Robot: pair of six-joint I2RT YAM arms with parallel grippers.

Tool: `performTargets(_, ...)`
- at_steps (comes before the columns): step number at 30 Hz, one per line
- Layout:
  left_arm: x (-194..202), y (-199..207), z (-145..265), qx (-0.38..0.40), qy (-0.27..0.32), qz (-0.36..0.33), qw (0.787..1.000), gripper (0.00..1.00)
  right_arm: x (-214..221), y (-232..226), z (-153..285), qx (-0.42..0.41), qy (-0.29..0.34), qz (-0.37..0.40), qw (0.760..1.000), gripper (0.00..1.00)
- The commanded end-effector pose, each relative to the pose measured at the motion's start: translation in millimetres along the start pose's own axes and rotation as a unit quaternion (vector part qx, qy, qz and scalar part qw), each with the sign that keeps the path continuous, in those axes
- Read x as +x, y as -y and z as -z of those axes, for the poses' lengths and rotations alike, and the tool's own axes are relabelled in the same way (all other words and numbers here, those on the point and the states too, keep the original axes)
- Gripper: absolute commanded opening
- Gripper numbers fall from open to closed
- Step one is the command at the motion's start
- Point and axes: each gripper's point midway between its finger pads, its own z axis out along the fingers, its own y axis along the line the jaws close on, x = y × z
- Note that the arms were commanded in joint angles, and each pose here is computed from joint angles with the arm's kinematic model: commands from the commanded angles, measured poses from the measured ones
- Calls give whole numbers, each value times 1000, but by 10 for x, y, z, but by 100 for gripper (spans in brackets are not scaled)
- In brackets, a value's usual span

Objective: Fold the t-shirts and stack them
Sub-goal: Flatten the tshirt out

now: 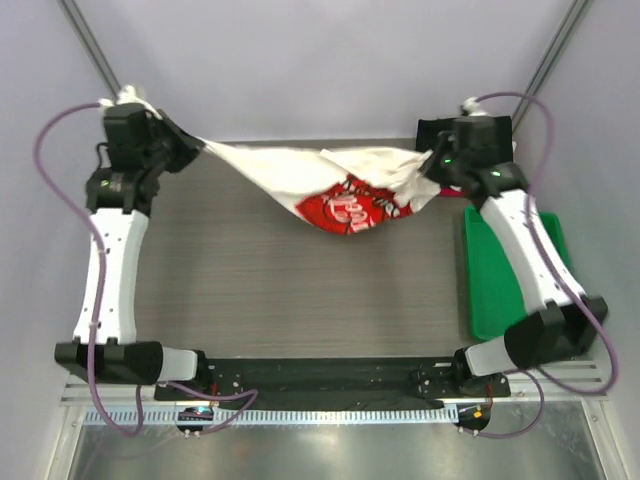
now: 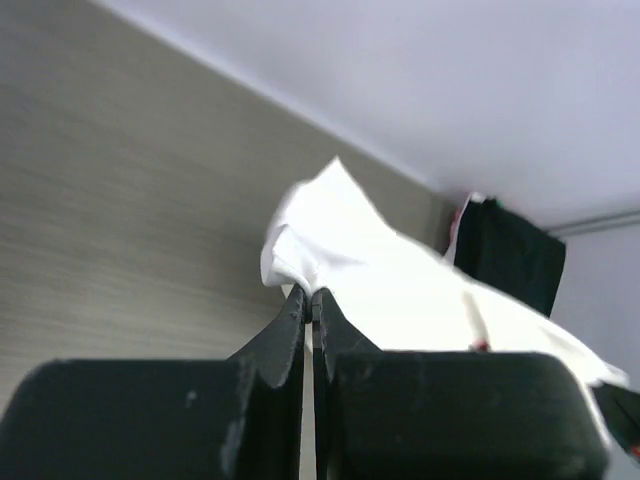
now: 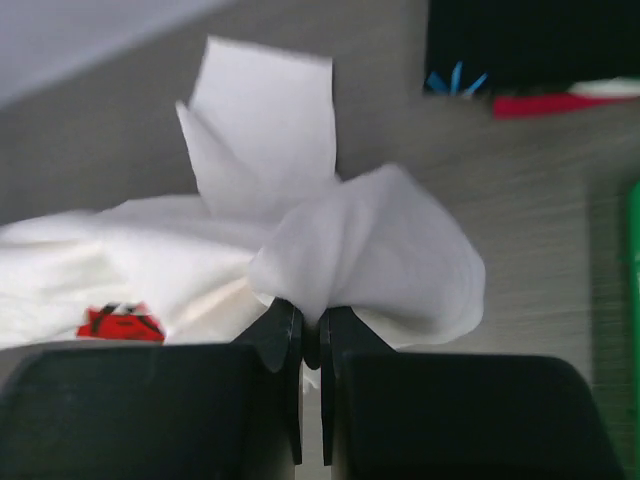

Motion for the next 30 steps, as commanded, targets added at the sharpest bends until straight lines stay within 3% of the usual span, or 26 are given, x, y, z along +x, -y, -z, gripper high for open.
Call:
performTargets(1,-290,-24,623,-14,41,-40,998,0,-308,113,867,0,58,7,998,1)
performTargets(4,-288,-176,881,-30,63,-42,997,0,-1,235,990,-1,48,-8,999,1)
performTargets(11,540,-861,981,-85,26,-35,995,0,1084,509,696,-29,-28,-58,997,1)
performTargets(12,769,-1039,919,-102,1,-31,994,0,1206,514,668,-37,-42,-64,996,11)
performTargets(13,797,-1128,1007,-116,18,-31,993,0,1398,606,588,-27,-61,-68,995,31)
performTargets(14,889,-1216,1004,-126,13,-29,992,0,1472,649,566,-20,-68,-74,995,64)
performTargets(17,1207,-1439,990,-141,-9,-21,990,0,1657,784,517,6,-87,-80,993,79)
performTargets(23,1567,-1656,980,-151,-41,-14,988,0,2055,838,548,23,-125,-112,986,82)
performTargets(30,1494,-1639,986,-151,-33,-30,988,0,2833,633,592,31,-184,-87,979,80)
